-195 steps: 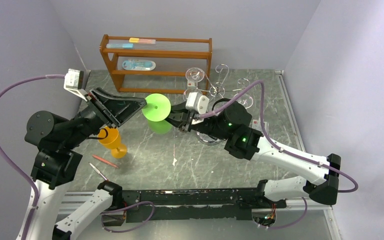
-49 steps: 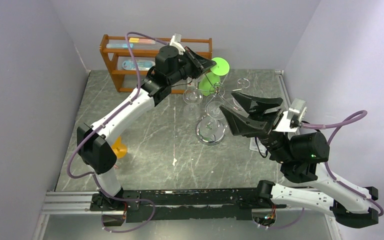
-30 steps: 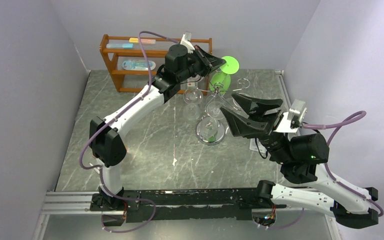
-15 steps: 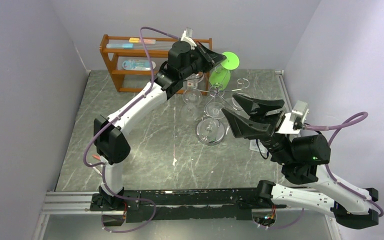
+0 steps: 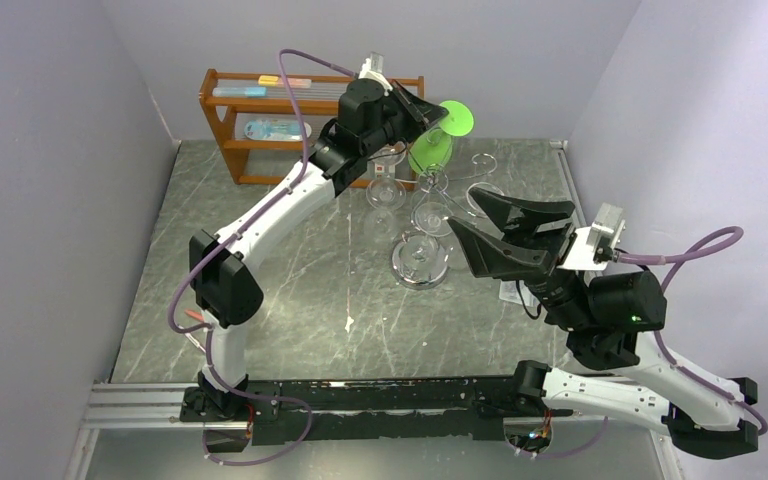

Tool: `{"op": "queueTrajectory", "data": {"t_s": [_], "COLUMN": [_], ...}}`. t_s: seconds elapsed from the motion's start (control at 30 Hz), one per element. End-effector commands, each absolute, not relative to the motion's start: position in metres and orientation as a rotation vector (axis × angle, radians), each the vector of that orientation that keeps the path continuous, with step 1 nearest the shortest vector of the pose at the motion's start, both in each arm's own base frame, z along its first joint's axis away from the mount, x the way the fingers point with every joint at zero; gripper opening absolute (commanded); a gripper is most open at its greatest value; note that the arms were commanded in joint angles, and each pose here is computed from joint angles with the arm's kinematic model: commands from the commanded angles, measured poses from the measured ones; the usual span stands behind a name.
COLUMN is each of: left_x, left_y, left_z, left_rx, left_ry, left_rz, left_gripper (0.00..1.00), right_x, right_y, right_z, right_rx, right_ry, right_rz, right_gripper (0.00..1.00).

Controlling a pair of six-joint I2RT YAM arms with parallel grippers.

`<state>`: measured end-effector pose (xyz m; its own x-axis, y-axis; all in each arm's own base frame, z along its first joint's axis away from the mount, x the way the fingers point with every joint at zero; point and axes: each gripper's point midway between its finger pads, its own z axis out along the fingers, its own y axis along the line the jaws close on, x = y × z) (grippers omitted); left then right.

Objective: Place the wine glass upside down on the wine glass rack

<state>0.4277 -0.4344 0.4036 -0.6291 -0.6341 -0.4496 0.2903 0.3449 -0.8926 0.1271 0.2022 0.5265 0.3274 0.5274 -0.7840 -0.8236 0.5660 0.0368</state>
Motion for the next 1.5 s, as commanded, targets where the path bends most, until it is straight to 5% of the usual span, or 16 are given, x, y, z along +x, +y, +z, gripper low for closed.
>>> {"op": "queueTrajectory", "data": {"t_s": [0.0,0.2,1.1,1.47], "left_x": [0.435,0.441,0.416,0.360], "left_y": [-0.427,-0.419,-0.367,-0.284], "left_z": [0.420,0.408,0.440,0.466], "left_rx": [-0.322,-0.361,-0.299,-0.049], "left_ry": [1.725,1.745,1.672,1.627], "left_rz": [-1.363,-1.305,-1.123,-0.779], "left_gripper": [0.05,0.06,0.37,0.63], "right_x": [0.122,0.123,0.125,0.135], "right_y": [0.195,0.195,0.201,0.204], "right_z": [0.532,0.532,0.528,0.521], "right_rx": [-0.390,-0.390,-0.397,-0.353], "right_ry": [0.820,0.822,0.832,0.887], "right_rz": [0.930,0.926,0.930,0.927], "right_gripper": [0.59,0.59,0.59,0.59]}}
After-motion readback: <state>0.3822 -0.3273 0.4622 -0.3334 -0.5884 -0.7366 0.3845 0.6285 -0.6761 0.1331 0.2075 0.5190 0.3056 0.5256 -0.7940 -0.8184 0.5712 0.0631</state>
